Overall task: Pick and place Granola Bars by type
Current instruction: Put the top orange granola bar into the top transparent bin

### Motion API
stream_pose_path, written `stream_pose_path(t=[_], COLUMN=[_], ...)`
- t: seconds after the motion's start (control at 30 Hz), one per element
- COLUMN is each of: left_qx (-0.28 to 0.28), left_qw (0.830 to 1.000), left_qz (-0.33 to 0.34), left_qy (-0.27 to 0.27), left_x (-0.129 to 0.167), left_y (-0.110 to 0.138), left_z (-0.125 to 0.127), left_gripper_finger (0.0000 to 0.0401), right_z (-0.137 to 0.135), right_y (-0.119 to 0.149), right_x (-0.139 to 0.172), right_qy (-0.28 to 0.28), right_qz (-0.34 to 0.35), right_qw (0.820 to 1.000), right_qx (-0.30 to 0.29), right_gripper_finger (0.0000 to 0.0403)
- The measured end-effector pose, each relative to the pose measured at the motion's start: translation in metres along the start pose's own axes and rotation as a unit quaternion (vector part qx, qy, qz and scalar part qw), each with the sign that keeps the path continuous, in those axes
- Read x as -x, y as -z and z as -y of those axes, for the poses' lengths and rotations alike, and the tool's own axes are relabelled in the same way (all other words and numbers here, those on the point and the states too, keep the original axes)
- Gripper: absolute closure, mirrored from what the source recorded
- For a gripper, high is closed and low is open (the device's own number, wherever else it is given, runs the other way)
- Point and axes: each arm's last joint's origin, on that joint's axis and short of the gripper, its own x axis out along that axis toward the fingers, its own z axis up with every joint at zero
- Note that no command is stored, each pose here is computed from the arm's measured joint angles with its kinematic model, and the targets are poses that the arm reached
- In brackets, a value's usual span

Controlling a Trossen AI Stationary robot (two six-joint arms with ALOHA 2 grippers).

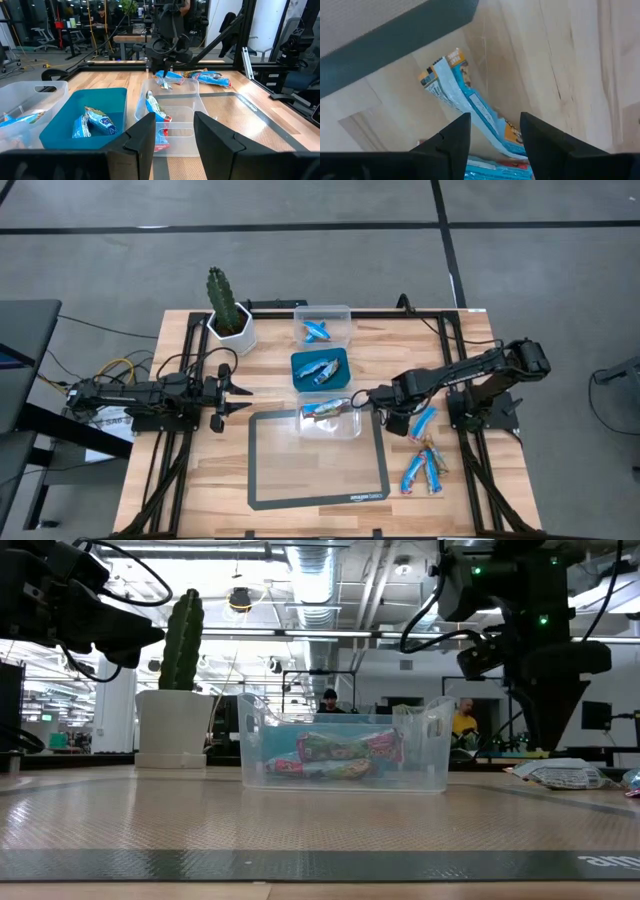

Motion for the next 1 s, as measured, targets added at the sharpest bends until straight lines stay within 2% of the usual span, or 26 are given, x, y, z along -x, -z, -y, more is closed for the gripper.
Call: stream_pose_path(t=[0.2, 0.4, 0.73, 0.87, 1.0], left_qx=[0.001, -0.002, 0.001, -0.001, 0.001], left_qw=[1.000, 1.000, 1.000, 1.000, 1.000], left_qz=[0.000, 0.000, 0.000, 0.000, 0.000], left_qy=[0.000, 0.000, 0.000, 0.000, 0.000], left_x=[0.000, 0.000, 0.000, 0.000, 0.000], left_y=[0.000, 0.000, 0.000, 0.000, 0.000], left_z=[0.000, 0.000, 0.000, 0.000, 0.000], left_gripper_finger=[0.0273, 0.0273, 0.0273, 0.0273, 0.0273], right_z=[-0.001, -0.001, -0.006, -0.008, -0.007], right_y=[0.000, 0.001, -0.009, -0.013, -0.014], right_x=[0.000, -0.001, -0.037, -0.044, -0.044], right_qy=[-0.016, -0.015, -0.014, -0.016, -0.021], right_qz=[-0.006, -0.006, -0.069, -0.073, -0.071], right_qw=[1.000, 1.000, 0.997, 0.997, 0.997], right_qx=[0.026, 0.027, 0.012, 0.021, 0.015], right_gripper_finger=[0.0239, 0.0217, 0.0179, 0.0186, 0.0225])
